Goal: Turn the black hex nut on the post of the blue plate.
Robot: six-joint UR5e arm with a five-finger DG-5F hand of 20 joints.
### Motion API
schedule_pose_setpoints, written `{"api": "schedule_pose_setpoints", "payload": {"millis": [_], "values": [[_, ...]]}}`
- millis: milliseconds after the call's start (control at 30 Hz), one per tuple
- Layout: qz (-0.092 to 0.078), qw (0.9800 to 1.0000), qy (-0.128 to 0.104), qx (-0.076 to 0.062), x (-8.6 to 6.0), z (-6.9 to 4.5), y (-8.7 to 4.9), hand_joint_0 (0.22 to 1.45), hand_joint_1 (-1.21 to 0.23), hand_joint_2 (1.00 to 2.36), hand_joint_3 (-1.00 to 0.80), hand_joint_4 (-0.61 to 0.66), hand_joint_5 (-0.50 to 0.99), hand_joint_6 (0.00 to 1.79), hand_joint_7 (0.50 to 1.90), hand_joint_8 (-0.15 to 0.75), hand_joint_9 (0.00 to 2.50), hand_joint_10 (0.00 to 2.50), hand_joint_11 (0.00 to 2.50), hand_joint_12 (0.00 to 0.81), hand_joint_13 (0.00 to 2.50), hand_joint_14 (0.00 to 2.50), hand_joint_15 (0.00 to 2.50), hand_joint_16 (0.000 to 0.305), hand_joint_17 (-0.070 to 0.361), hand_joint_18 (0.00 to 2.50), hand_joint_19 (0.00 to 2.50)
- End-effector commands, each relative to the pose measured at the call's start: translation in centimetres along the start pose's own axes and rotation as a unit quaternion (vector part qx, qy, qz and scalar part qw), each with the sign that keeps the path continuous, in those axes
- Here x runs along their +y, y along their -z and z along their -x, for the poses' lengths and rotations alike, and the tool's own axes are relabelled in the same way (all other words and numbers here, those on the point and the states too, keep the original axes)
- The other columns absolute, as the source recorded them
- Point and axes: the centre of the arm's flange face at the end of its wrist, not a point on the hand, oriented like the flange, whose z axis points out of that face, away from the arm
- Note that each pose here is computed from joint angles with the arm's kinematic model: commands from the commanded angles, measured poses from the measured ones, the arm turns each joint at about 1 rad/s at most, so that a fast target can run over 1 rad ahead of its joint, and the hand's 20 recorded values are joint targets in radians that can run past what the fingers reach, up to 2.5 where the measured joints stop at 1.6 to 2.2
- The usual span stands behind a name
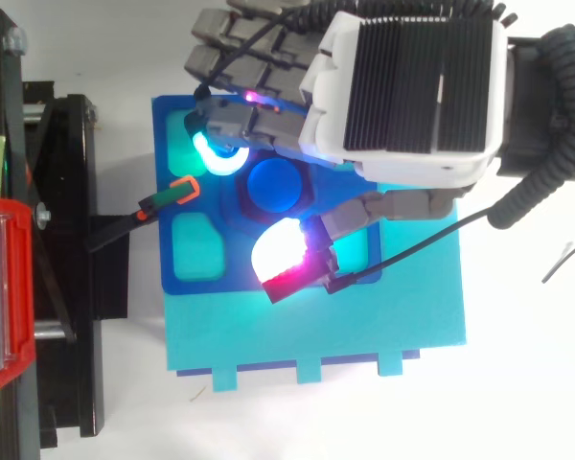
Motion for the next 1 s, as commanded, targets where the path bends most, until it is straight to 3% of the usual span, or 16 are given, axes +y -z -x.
{"api": "schedule_pose_setpoints", "payload": {"millis": [0, 167, 200, 367, 467, 567, 700, 767, 967], "values": [[0.002, 1.0, -0.001, -0.002, -0.3, 0.1, 0.0, 0.48, -0.29, 1.0, -0.5, 0.32, -0.15, 0.5, 0.9, 0.307, 0.26, 0.0, 0.0, 0.439, 0.21, 0.0, 0.0, 0.065, 0.146, 0.1, 0.08], [0.006, 0.9998, -0.004, -0.02, 0.0, 1.4, -0.2, 0.48, -0.29, 1.0, -0.5, 0.32, -0.15, 0.5, 0.9, 0.308, 0.27, 0.0, 0.0, 0.44, 0.21, 0.0, 0.0, 0.065, 0.146, 0.1, 0.08], [0.01, 0.9995, -0.005, -0.029, 0.5, 2.0, -0.3, 0.48, -0.29, 1.0, -0.5, 0.32, -0.15, 0.5, 0.89, 0.308, 0.27, 0.0, 0.0, 0.44, 0.21, 0.0, 0.0, 0.065, 0.146, 0.1, 0.08], [0.01, 0.9994, -0.004, -0.034, 0.8, 2.3, -0.4, 0.48, -0.29, 1.0, -0.5, 0.32, -0.16, 0.5, 0.89, 0.309, 0.28, 0.0, 0.0, 0.44, 0.22, 0.0, 0.0, 0.065, 0.146, 0.11, 0.08], [0.014, 0.9989, -0.004, -0.044, 1.0, 3.1, -0.4, 0.48, -0.29, 1.0, -0.5, 0.32, -0.15, 0.5, 0.89, 0.312, 0.28, 0.0, 0.0, 0.44, 0.22, 0.0, 0.0, 0.065, 0.147, 0.11, 0.08], [0.014, 0.9989, -0.004, -0.045, 1.2, 2.5, -0.7, 0.48, -0.29, 1.0, -0.5, 0.32, -0.16, 0.5, 0.89, 0.312, 0.28, 0.0, 0.0, 0.44, 0.22, 0.0, 0.0, 0.065, 0.147, 0.11, 0.08], [0.01, 0.999, -0.005, -0.044, 1.8, 0.3, -1.1, 0.48, -0.29, 1.0, -0.5, 0.32, -0.16, 0.5, 0.89, 0.312, 0.3, 0.0, 0.0, 0.441, 0.22, 0.0, 0.0, 0.065, 0.147, 0.11, 0.08], [0.008, 0.9989, -0.007, -0.045, 2.0, -0.2, -1.2, 0.48, -0.29, 1.0, -0.5, 0.32, -0.16, 0.5, 0.88, 0.313, 0.31, 0.0, 0.0, 0.441, 0.22, 0.0, 0.0, 0.065, 0.147, 0.11, 0.09], [0.007, 0.9993, -0.006, -0.036, 2.9, -0.7, -1.1, 0.48, -0.35, 1.0, -0.5, 0.3, -0.17, 0.5, 0.88, 0.306, 0.31, 0.0, 0.0, 0.442, 0.23, 0.0, 0.0, 0.065, 0.147, 0.12, 0.09]]}}
